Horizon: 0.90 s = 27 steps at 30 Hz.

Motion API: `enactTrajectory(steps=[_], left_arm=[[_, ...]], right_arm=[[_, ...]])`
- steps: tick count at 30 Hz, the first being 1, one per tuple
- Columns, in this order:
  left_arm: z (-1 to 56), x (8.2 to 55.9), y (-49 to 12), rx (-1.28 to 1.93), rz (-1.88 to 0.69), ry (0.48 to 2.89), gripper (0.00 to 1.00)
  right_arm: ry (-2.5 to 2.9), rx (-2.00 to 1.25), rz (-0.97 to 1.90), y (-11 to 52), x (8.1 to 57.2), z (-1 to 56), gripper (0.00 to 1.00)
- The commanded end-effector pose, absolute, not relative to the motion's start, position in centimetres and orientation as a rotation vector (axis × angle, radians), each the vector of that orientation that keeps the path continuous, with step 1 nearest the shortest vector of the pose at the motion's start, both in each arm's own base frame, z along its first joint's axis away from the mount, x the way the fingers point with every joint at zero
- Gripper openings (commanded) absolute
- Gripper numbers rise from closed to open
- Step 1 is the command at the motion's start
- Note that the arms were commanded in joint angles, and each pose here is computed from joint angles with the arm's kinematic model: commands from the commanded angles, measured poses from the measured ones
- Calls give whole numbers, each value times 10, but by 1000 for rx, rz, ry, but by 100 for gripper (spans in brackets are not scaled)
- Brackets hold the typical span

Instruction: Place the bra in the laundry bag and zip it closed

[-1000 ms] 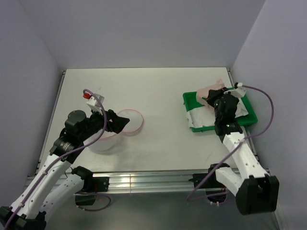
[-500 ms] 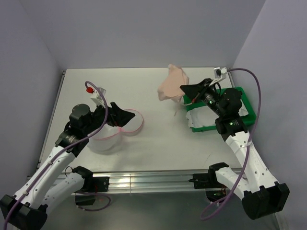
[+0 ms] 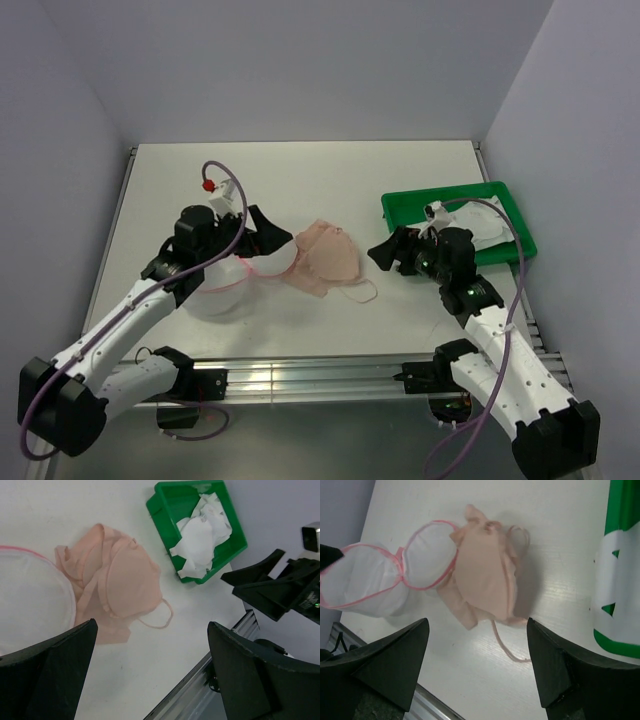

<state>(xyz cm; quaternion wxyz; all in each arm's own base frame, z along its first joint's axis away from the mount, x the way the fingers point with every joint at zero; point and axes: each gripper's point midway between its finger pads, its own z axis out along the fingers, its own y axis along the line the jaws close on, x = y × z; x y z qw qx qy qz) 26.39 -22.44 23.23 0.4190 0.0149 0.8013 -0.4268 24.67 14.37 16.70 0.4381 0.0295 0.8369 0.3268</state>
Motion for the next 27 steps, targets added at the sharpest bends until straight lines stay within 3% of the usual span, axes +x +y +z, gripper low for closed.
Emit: enactTrajectory(steps=[1,10,13,16,17,19,20,21,23,27], left_arm=[[257,274,-248,59,-1112,1943,99],[216,335,-273,-45,-885,2023,93],[202,354,-290,-24,-862,2052,86],[173,366,-318,67,-864,2146,76],[169,365,-325,115,-866,2163,65],[152,352,-342,208,-879,2236,57],[149,347,-343,239,-860,2248,46],[136,339,-341,252,-832,2275,41],[132,329,-337,249,-798,2277,39],[113,310,-323,224,-775,2325,48]], right_arm=[[1971,47,790,145,262,193,83],[2007,12,689,172,279,175,73],[2003,52,696,171,278,171,59],[1984,59,712,171,276,169,52],[1986,67,708,170,275,168,50],[1988,78,685,164,272,163,48],[1993,80,665,161,271,159,47],[1976,87,658,158,270,162,47],[1969,86,651,155,267,161,46],[1966,84,655,155,265,159,45]])
